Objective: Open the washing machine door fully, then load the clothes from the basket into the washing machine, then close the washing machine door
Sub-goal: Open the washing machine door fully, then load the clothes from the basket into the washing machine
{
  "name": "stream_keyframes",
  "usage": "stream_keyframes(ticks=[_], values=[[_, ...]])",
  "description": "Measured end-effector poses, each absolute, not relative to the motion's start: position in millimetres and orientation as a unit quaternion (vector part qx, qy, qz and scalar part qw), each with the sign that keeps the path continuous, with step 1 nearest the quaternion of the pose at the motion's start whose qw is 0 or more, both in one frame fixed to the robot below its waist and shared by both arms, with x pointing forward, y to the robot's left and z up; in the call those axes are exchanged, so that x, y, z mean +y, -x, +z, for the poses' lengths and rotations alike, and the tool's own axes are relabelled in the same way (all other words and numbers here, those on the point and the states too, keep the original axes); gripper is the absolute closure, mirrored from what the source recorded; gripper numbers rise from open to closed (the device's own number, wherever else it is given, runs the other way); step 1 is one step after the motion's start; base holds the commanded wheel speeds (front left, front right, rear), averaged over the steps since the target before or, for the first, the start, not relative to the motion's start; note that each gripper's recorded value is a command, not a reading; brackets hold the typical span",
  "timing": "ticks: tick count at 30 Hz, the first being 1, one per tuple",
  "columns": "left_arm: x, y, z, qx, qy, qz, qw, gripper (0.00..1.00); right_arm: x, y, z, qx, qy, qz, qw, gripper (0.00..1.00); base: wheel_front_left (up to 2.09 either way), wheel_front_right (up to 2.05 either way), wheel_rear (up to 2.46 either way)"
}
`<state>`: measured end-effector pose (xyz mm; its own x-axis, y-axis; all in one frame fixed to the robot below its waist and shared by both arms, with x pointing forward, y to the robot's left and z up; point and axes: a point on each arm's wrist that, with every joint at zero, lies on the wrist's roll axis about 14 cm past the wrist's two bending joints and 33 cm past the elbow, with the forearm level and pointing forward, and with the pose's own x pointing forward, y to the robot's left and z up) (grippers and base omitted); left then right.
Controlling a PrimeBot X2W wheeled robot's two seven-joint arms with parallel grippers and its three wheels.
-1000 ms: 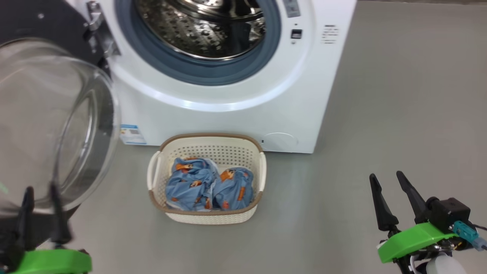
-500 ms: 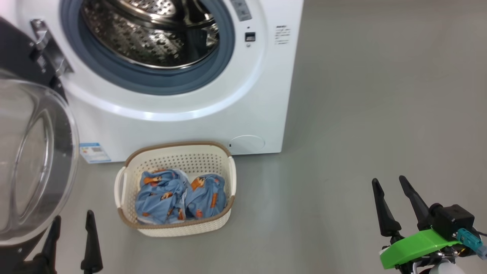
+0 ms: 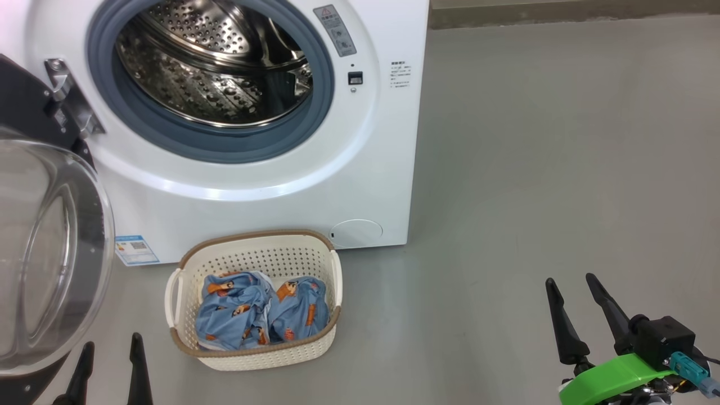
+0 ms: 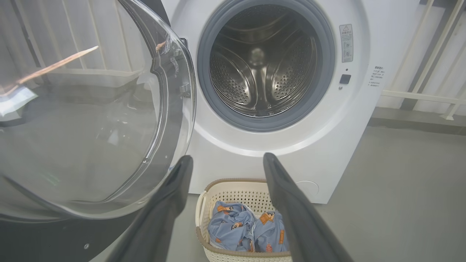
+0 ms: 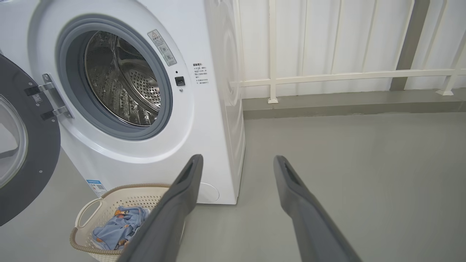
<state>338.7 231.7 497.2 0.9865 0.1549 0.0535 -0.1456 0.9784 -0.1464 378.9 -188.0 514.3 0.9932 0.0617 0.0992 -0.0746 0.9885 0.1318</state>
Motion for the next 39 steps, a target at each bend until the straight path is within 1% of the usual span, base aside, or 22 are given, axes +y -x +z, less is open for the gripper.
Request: stream_keyframes(ticks=[14, 39], values=[[240.0, -331.2, 493.4, -0.027, 0.071, 0.093, 0.993, 0.0, -173.6, -386.3, 513.2, -0.045, -0.067, 0.054, 0.995, 0.0, 0.0, 0.0, 0.0], [235.9, -331.9, 496.2, -0.031, 0.067, 0.083, 0.994, 0.0, -179.3, -384.8, 514.8, -0.048, -0.065, 0.046, 0.996, 0.0, 0.0, 0.0, 0.0]])
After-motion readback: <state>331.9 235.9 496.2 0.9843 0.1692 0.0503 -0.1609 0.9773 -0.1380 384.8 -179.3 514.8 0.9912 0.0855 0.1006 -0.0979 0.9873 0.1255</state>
